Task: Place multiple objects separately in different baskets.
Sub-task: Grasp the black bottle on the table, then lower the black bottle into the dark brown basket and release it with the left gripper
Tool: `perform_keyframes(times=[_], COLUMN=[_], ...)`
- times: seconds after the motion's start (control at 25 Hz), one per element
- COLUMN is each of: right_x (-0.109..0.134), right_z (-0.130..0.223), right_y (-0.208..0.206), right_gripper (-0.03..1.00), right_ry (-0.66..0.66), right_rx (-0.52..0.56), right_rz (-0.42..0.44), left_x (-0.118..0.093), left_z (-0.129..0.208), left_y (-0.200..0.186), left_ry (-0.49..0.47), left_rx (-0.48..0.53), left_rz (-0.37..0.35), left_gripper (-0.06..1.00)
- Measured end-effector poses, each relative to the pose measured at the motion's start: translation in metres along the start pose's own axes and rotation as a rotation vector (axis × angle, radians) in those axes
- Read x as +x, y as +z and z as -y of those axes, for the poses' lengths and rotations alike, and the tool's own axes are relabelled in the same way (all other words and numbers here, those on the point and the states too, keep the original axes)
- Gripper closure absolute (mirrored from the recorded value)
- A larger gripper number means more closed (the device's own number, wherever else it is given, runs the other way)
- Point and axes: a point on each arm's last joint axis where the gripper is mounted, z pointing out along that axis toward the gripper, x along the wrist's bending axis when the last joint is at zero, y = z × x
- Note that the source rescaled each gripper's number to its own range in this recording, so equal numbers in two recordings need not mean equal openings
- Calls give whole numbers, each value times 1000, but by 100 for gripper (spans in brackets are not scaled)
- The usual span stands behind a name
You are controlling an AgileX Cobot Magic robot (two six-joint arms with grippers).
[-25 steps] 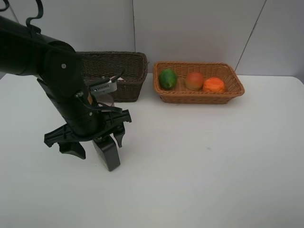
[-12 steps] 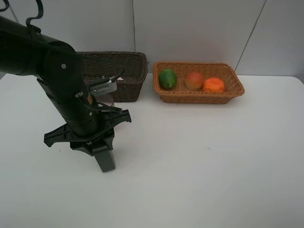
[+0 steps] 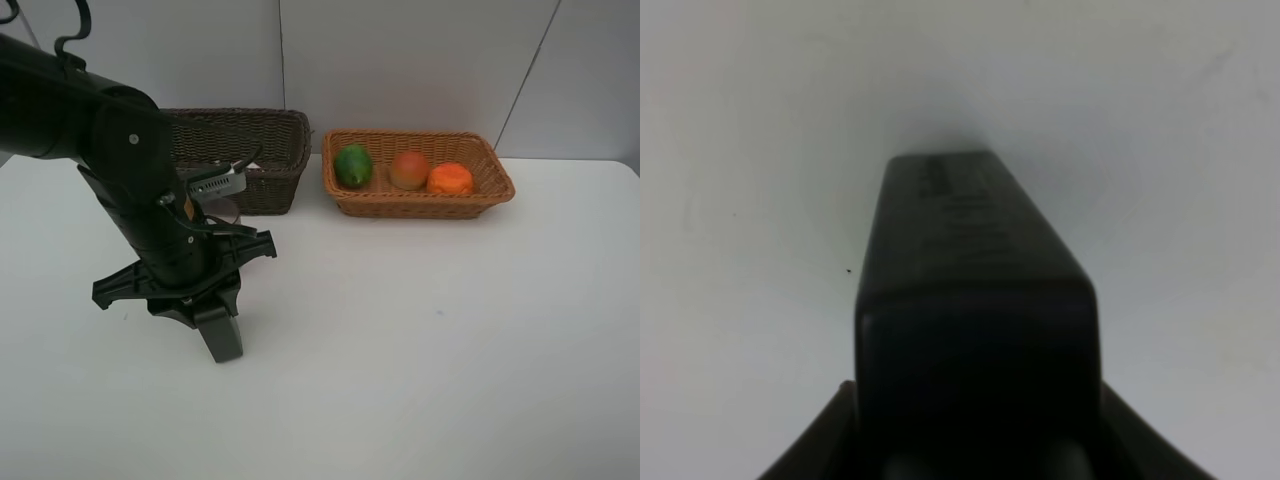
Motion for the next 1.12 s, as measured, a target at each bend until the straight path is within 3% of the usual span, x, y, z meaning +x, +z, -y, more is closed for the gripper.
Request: perform_keyframes(times=[0.36,0.72,0.92,1.12], right_x=[0,0,0,0], right_z=[0,0,0,0], right_y=[0,0,0,0], right_gripper=[-2,-2,-2,-2], right_ry=[0,0,0,0], right_rx=[0,0,0,0], right_rz=[0,0,0,0], left_x=[-14,-33,-25,-2], left_z=[-9,-33,-70,-105], left_y=[-58,-131,-172,-196], left_ry=[49,214,276,261], left_rx=[-51,-109,-256,-404], left_rz=[63,92,49,-41], left_gripper=[48,48,48,48])
